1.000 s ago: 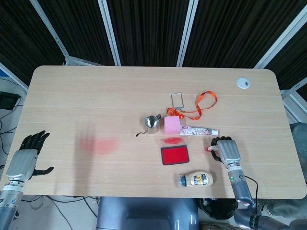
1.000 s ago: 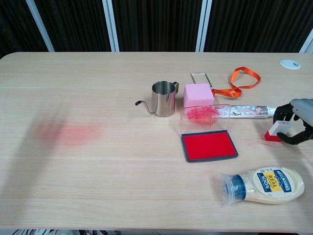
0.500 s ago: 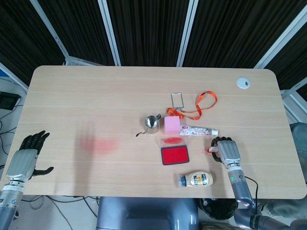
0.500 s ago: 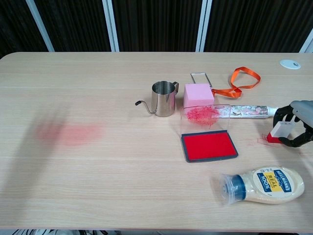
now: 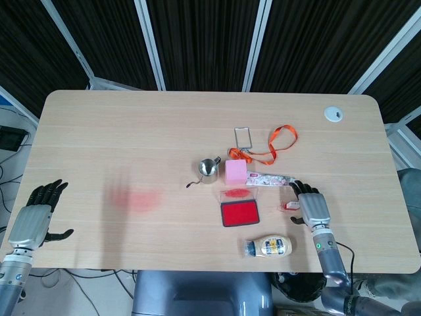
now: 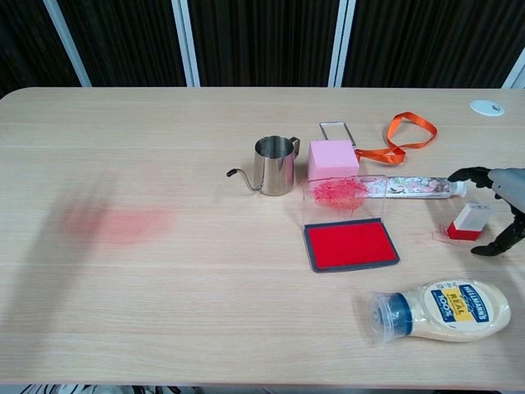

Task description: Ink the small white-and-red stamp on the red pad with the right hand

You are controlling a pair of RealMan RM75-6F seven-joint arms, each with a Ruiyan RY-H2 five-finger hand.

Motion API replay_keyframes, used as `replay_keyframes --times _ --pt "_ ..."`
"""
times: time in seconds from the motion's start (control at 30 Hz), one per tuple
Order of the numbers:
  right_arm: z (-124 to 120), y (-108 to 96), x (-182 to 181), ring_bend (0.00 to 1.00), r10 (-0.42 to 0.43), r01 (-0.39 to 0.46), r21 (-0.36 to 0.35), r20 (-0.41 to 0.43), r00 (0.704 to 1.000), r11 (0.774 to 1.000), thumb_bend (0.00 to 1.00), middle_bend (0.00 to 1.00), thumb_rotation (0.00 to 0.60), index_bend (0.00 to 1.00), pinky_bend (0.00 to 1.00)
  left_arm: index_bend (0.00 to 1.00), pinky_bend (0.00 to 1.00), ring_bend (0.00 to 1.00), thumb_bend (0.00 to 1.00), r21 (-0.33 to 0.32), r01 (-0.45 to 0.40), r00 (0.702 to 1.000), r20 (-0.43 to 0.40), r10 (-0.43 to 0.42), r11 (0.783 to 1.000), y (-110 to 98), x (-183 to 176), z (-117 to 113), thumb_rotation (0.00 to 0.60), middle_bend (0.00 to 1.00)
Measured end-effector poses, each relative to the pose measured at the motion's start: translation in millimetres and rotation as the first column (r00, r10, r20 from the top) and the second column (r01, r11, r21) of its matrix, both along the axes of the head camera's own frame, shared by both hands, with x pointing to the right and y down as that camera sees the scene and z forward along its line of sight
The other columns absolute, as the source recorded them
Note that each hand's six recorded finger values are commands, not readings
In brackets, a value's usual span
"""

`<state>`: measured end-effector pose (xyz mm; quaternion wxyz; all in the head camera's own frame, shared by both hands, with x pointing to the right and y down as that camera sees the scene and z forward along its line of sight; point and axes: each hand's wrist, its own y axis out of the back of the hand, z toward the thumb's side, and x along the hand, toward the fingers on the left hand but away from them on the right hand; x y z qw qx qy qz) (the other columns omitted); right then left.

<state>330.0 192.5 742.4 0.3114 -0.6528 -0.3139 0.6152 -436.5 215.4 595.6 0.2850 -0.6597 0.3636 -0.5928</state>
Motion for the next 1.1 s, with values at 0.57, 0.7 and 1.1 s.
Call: replay_keyframes --times 0.57,0.7,1.1 --pt "-90.2 -27.6 0.9 0.04 -0.127 0.127 0.144 -0.012 0.992 0.981 0.08 0.0 0.6 0.0 0.22 0.0 0.0 0.0 0.0 0.005 -0.009 1.0 -0.005 0.009 1.0 0.0 0.3 -2.2 0.6 0.0" --pt "-124.2 -19.4 19.3 0.02 -0.151 0.157 0.194 -0.043 0.988 0.968 0.07 0.0 0.6 0.0 0.22 0.0 0.0 0.0 0.0 0.009 -0.016 1.0 -0.001 0.016 1.0 -0.4 0.4 -2.3 0.6 0.0" --pt "-185.7 27.8 61.8 0.0 -0.11 0.125 0.298 -0.065 0.992 0.946 0.08 0.0 0.6 0.0 0.21 0.0 0.0 0.0 0.0 0.057 -0.045 0.999 0.025 0.044 0.997 -4.1 -1.5 -5.1 0.6 0.0"
